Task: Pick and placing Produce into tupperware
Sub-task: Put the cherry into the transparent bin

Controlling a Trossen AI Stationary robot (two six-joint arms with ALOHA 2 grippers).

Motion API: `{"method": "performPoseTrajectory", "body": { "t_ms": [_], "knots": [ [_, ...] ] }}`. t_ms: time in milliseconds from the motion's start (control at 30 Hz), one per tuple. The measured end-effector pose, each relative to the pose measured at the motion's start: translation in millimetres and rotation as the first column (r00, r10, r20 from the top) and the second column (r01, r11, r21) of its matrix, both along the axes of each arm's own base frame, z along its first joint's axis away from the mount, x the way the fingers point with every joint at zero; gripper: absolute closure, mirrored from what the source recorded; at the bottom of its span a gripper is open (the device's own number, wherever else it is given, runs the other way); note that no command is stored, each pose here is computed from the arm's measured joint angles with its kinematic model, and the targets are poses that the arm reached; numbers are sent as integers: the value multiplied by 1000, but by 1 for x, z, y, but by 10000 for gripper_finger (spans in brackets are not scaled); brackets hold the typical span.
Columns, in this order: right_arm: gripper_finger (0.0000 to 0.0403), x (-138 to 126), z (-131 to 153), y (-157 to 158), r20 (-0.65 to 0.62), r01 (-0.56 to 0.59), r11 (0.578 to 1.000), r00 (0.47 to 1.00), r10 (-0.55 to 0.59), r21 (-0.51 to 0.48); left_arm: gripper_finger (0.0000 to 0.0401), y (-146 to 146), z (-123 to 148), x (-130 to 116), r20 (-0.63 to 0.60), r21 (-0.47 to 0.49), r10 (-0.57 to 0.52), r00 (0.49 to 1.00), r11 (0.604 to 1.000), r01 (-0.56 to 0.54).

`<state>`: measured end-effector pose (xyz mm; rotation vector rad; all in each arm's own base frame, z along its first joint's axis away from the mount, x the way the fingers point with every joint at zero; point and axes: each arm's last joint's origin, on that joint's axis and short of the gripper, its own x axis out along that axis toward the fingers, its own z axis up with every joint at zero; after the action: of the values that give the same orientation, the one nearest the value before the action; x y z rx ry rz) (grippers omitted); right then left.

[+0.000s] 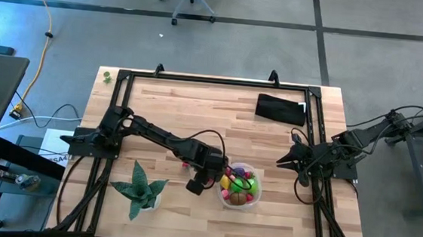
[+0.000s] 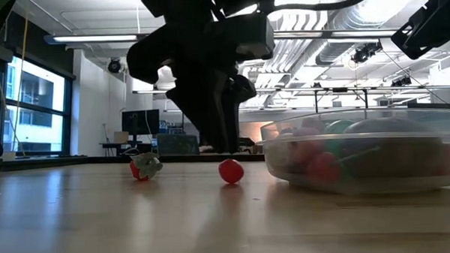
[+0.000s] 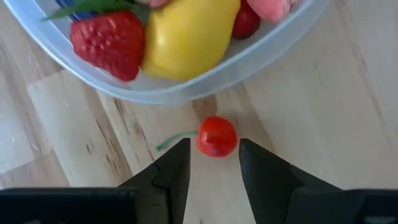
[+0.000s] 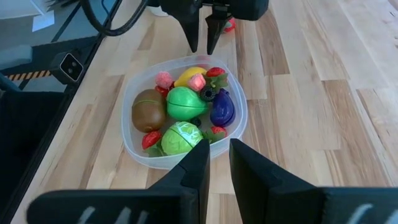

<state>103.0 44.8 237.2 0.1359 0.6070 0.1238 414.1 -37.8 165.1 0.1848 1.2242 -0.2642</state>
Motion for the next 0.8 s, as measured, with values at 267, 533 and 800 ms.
{"method": "performPoseTrajectory", "body": {
  "t_ms": [267,533,800],
  "knots": [
    [352,0,0,0,-3,0,1000,1000,0,-2,274,0,-1,-1,-12,-3,53,999,999,-53],
    [352,0,0,0,-5,0,1000,1000,0,-3,231,1,-7,2,-16,1,65,998,998,-65],
    [352,0,-1,0,-7,0,1000,1000,0,-4,167,1,-7,1,-17,2,66,998,998,-66]
  ]
}}
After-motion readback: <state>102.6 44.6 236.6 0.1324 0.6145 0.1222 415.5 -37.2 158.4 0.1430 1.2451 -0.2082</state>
